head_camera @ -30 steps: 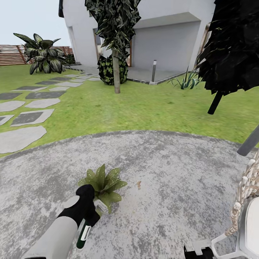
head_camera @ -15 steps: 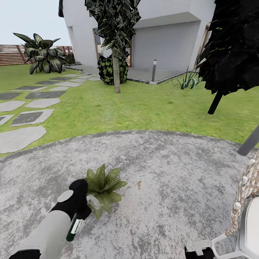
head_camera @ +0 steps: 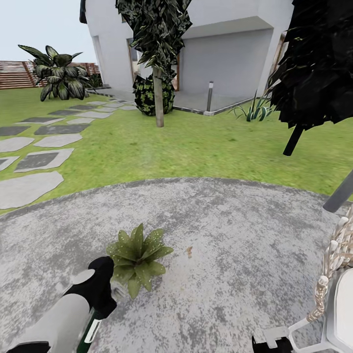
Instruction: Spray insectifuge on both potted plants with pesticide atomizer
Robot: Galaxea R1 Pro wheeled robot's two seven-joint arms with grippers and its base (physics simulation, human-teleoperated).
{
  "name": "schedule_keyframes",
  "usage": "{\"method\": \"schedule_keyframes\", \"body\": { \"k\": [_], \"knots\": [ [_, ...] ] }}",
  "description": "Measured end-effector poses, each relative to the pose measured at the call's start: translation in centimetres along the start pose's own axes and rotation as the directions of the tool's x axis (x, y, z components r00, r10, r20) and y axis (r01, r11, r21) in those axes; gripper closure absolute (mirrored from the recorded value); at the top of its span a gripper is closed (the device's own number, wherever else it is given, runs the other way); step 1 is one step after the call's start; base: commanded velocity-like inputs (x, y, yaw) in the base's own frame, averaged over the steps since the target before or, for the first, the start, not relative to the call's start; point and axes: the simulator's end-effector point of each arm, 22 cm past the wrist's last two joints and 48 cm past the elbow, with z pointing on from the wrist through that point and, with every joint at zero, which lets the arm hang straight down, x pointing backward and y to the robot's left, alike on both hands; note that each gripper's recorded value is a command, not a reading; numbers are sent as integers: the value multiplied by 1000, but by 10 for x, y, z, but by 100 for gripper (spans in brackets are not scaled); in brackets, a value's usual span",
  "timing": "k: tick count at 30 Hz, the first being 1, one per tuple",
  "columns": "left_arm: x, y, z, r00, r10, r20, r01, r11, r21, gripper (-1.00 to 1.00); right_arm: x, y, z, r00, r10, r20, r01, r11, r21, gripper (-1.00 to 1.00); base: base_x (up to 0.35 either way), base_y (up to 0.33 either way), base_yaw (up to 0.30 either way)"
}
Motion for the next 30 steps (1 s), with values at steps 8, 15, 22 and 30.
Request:
{"method": "schedule_keyframes", "body": {
  "k": [8,15,22,30],
  "knots": [
    [-14,-22,-1,999,31,13,-32,999,19,100,0,0,0,1000,0,0,0,1000,1,-100,0,0,0],
    [23,0,19,998,5,-64,-3,1000,22,100,0,0,0,1000,0,0,0,1000,1,-100,0,0,0],
    [38,15,23,997,-15,-80,16,1000,9,100,0,0,0,1000,0,0,0,1000,0,-100,0,0,0],
    [14,32,-3,999,-33,13,34,999,-41,100,0,-1,0,1000,0,-1,0,1000,0,-100,-84,170,0]
  ]
}}
